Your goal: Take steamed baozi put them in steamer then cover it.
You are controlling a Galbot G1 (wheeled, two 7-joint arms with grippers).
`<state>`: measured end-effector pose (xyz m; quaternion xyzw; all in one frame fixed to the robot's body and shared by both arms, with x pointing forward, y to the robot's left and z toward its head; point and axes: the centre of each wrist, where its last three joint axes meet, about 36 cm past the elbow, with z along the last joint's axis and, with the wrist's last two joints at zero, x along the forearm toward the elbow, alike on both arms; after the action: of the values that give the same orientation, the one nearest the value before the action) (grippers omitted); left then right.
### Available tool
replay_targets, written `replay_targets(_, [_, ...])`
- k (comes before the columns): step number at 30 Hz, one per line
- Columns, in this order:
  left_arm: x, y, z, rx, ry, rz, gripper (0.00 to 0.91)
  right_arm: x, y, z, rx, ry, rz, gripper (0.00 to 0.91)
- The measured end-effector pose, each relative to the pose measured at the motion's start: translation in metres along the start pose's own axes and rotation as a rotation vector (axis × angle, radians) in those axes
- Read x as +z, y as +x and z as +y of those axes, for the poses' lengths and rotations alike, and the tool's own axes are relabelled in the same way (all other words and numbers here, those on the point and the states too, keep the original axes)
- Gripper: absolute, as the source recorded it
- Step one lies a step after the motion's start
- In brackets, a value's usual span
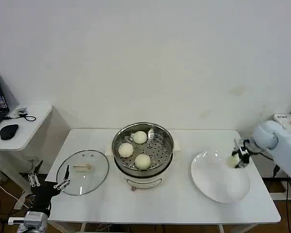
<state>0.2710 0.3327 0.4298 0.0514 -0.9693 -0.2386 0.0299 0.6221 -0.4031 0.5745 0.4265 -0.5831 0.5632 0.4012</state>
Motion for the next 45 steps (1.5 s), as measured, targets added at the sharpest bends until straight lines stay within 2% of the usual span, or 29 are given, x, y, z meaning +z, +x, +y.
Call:
replay_targets(6, [0.000,-0.001,0.001,-0.005,0.001,-0.001,0.907,-0.068,0.049,-0.035,0.083,0.055,-0.086,0.655])
replay_targets(11, [-0.001,0.000,0.002,-0.012,0.005,-0.004,0.907,-0.131,0.076,-0.049,0.115,0.095,-0.147,0.655])
replay_targets(19, [-0.004,0.002,0.005,-0.027,0.004,-0.010,0.907,-0.216,0.079,-0.052,0.090,0.093,-0.211,0.665])
replay_targets(25, [-0.006,0.003,0.008,-0.038,0.006,-0.014,0.907,-0.264,0.064,-0.044,0.044,0.081,-0.224,0.655])
replay_targets(33, [-0.008,0.004,0.010,-0.048,0.007,-0.020,0.907,-0.304,0.034,-0.032,-0.015,0.085,-0.203,0.665])
replay_targets(45, [-0.008,0.003,0.012,-0.055,0.009,-0.023,0.907,-0.317,0.000,-0.028,-0.038,0.087,-0.150,0.665])
